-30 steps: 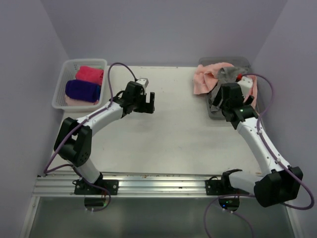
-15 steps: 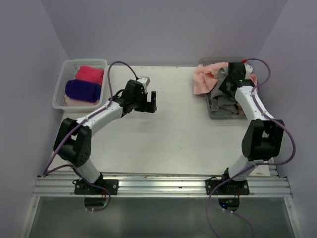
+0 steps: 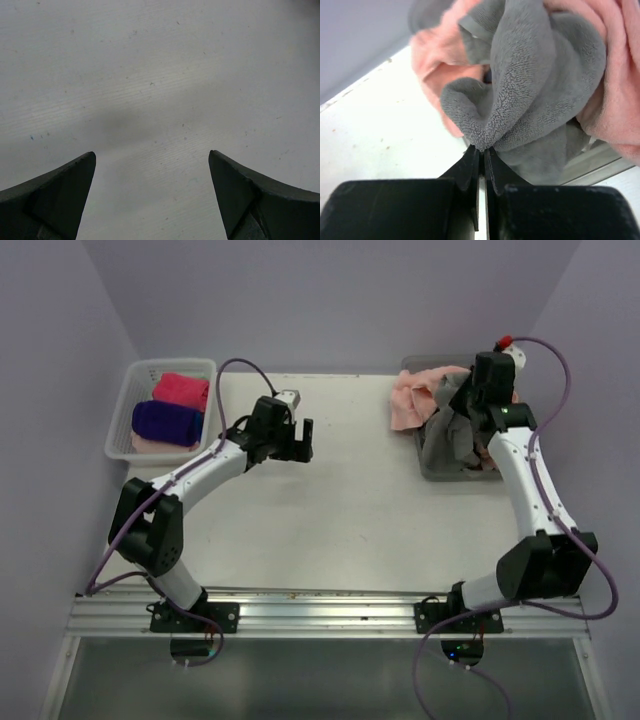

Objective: Roll the towels
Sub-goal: Grab a towel with the right arm, then move the towel to the center of the board

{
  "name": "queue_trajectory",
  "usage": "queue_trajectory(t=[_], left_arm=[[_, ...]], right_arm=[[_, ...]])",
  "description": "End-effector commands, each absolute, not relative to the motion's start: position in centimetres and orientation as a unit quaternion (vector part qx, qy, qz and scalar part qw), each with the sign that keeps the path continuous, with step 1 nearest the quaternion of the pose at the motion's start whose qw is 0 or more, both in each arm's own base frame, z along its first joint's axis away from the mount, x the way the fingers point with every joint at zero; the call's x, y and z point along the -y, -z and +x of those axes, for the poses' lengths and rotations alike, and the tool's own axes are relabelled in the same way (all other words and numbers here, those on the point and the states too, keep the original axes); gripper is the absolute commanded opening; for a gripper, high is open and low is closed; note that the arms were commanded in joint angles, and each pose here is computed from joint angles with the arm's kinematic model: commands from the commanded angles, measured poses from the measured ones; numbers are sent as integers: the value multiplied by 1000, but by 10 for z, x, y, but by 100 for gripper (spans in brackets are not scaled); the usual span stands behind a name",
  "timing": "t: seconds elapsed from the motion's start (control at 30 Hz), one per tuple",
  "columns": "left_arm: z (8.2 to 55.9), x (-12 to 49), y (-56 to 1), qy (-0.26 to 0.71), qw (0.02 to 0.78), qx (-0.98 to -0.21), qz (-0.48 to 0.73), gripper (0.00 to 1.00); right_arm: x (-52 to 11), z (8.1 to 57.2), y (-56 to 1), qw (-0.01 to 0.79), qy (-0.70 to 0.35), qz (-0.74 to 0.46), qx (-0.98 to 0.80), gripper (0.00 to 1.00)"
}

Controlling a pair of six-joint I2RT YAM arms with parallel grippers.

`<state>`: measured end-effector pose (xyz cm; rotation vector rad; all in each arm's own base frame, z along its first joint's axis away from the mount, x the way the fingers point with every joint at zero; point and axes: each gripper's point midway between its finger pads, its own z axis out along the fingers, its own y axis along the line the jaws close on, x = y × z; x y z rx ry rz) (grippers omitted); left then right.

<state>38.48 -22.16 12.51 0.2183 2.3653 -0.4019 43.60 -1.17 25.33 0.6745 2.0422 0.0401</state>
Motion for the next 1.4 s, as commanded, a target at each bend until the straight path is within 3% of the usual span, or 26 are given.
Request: queue_trajectory(t=[0.0, 0.2, 0.43, 0.67, 0.87, 0.93, 0.97, 1.0, 1.03, 1.1, 1.23, 1.37], left_arm=[[401, 212, -147, 137, 382, -912, 67, 100], [413, 188, -165, 142, 381, -913, 20, 100], [424, 128, -197, 137, 406, -902, -57, 100], [425, 74, -235, 87, 457, -872, -150, 100], [420, 66, -239, 90, 466, -865, -165, 100], [419, 75, -230, 108, 453, -873, -147, 100], [420, 78, -227, 115, 449, -875, -142, 100], [418, 86, -220, 131, 438, -880, -127, 100], [419, 89, -216, 134, 435, -882, -120, 100], [418, 97, -207, 132, 428, -888, -104, 100], [415, 134, -192, 126, 407, -903, -50, 100], [405, 184, -170, 158, 364, -918, 9, 95]], right_arm=[[-34, 419, -362, 579, -80, 192, -788, 0], [-121, 384, -452, 635, -160, 48, -754, 0], [-225, 340, -474, 610, -285, -101, -733, 0], [-321, 312, -408, 513, -353, -175, -763, 0], [-326, 324, -319, 451, -316, -151, -821, 0], [-319, 325, -289, 431, -284, -147, -844, 11], [-316, 325, -278, 424, -272, -151, -851, 23], [-311, 321, -259, 406, -255, -155, -864, 48], [-307, 320, -250, 398, -246, -158, -870, 62], [-293, 318, -232, 385, -215, -151, -885, 81], [-258, 318, -216, 377, -213, -104, -895, 85], [-218, 314, -195, 362, -201, -54, -909, 80]])
